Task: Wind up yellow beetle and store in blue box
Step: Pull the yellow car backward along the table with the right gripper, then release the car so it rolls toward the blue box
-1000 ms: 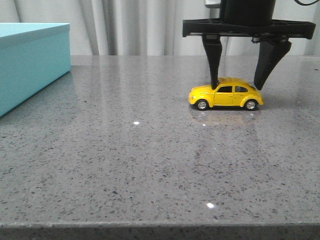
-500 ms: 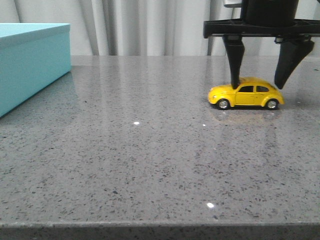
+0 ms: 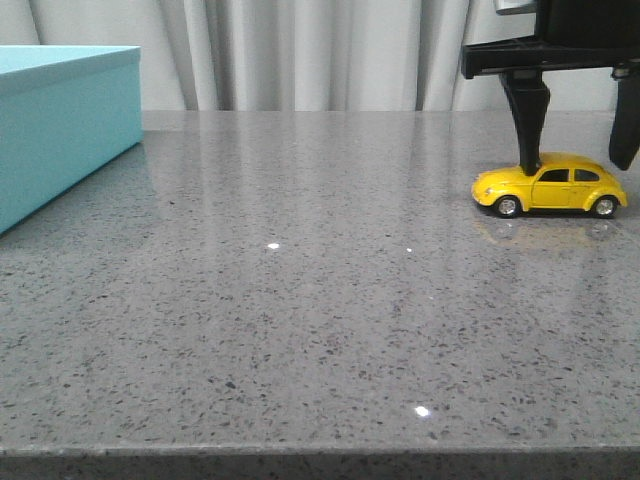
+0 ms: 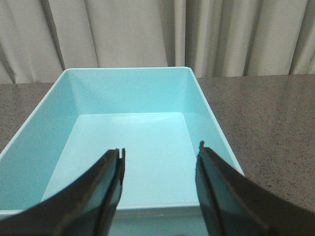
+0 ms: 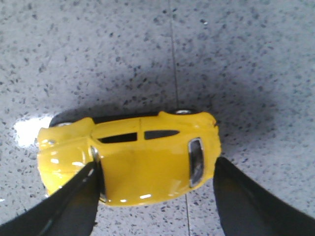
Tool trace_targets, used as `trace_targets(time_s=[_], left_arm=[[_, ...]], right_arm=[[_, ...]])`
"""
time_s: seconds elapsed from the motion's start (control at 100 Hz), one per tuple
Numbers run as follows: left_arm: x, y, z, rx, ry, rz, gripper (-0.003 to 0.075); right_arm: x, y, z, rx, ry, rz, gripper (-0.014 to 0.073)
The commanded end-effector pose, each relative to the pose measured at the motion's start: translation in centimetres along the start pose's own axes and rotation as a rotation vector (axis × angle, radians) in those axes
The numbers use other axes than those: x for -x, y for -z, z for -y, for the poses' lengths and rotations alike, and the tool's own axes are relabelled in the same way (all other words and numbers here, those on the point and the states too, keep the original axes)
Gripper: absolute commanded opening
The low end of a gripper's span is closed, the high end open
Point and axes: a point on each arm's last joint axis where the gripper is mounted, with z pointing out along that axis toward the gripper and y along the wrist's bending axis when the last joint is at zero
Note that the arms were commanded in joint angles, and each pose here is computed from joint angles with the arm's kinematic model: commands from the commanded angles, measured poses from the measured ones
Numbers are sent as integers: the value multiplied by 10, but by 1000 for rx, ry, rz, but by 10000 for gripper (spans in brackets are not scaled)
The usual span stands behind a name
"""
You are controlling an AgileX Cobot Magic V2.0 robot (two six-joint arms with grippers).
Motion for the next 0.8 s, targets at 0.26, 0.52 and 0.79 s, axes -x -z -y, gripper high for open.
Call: trace_targets(time_s=[0.26, 0.52, 0.79], left_arm=[[18, 1, 1, -12, 5, 102, 336], [19, 1, 2, -14, 12, 110, 336], [21, 1, 2, -14, 11, 131, 333]], right_arm=[[-35, 147, 24, 249, 18, 384, 489], [-65, 198, 46, 321, 54, 570, 489], [-96, 237, 66, 400, 43, 746, 489]])
